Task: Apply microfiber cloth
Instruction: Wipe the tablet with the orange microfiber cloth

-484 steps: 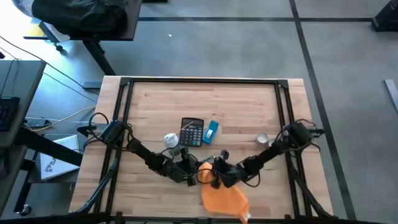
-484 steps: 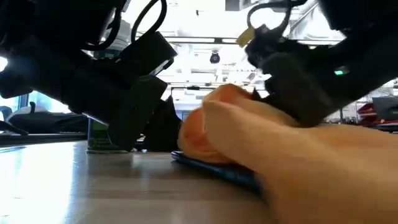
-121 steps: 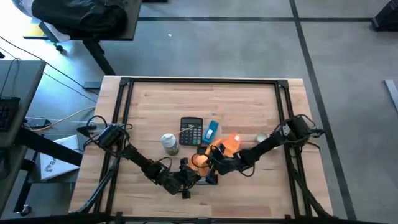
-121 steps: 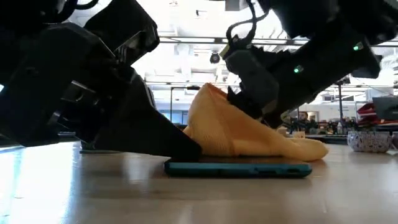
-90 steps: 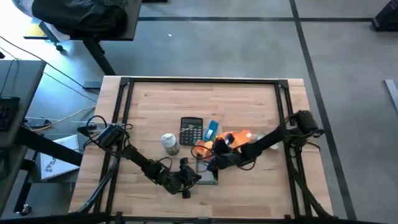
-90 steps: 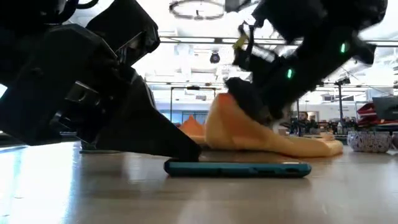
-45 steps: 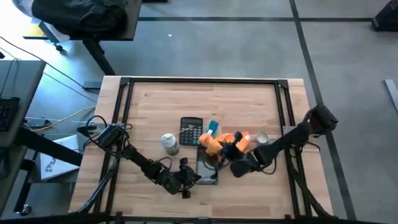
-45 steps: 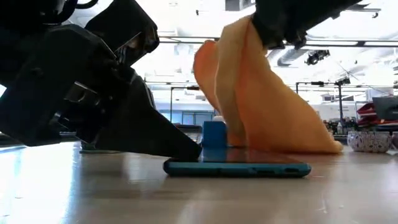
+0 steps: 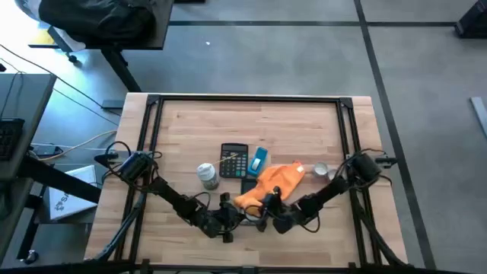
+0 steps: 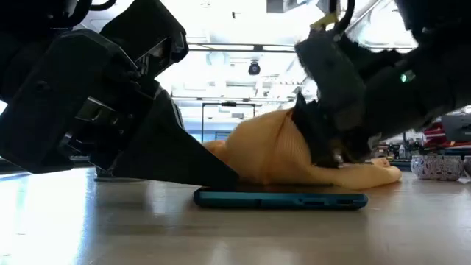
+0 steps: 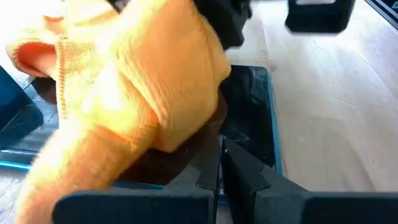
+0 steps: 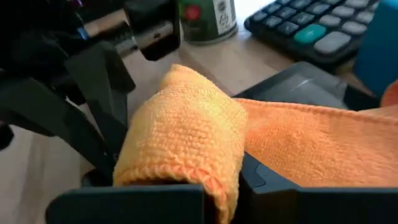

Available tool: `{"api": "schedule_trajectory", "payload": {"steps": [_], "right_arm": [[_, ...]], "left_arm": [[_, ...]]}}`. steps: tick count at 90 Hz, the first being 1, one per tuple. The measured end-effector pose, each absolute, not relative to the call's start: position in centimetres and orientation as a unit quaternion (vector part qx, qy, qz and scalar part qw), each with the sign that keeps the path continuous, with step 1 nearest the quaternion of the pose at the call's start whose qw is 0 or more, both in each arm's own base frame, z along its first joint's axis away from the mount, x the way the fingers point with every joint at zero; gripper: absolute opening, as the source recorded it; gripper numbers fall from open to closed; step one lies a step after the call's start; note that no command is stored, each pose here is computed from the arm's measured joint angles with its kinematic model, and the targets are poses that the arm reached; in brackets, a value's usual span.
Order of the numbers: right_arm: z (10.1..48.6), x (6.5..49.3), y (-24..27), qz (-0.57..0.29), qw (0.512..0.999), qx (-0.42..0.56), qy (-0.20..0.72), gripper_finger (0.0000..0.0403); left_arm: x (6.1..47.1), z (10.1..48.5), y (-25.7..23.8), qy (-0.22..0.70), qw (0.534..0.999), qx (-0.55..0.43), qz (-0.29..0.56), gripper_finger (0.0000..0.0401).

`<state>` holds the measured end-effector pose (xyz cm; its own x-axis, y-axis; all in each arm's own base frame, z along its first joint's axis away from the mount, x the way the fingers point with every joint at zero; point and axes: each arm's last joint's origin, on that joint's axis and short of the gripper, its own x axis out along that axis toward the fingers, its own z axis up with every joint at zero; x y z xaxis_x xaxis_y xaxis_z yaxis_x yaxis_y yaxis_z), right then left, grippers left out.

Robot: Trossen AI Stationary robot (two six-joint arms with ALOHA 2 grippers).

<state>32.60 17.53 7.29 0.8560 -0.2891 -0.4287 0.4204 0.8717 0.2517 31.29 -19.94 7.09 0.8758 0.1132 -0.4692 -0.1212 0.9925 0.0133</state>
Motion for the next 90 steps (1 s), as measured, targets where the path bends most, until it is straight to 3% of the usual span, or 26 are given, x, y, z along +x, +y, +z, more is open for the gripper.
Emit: {"api": "schedule_trajectory", "payload": {"steps": [44, 55, 74, 90], "right_arm": [[7.2, 35.4, 10.7, -0.27, 0.931, 0.15, 0.193, 0.0], [7.1, 35.4, 11.2, -0.23, 0.937, 0.157, 0.21, 0.0], [7.4, 35.2, 13.5, -0.08, 0.955, 0.129, 0.256, 0.0], [7.4, 35.5, 12.8, -0.084, 0.959, 0.1, 0.251, 0.0]], "left_arm": [[31.3, 7.1, -19.9, 0.243, 0.968, -0.002, 0.059, 0.0], [31.3, 7.1, -19.9, 0.243, 0.968, -0.002, 0.059, 0.0], [31.3, 7.1, -20.0, 0.243, 0.968, -0.003, 0.059, 0.0], [31.3, 7.1, -20.0, 0.243, 0.968, -0.003, 0.058, 0.0]]}}
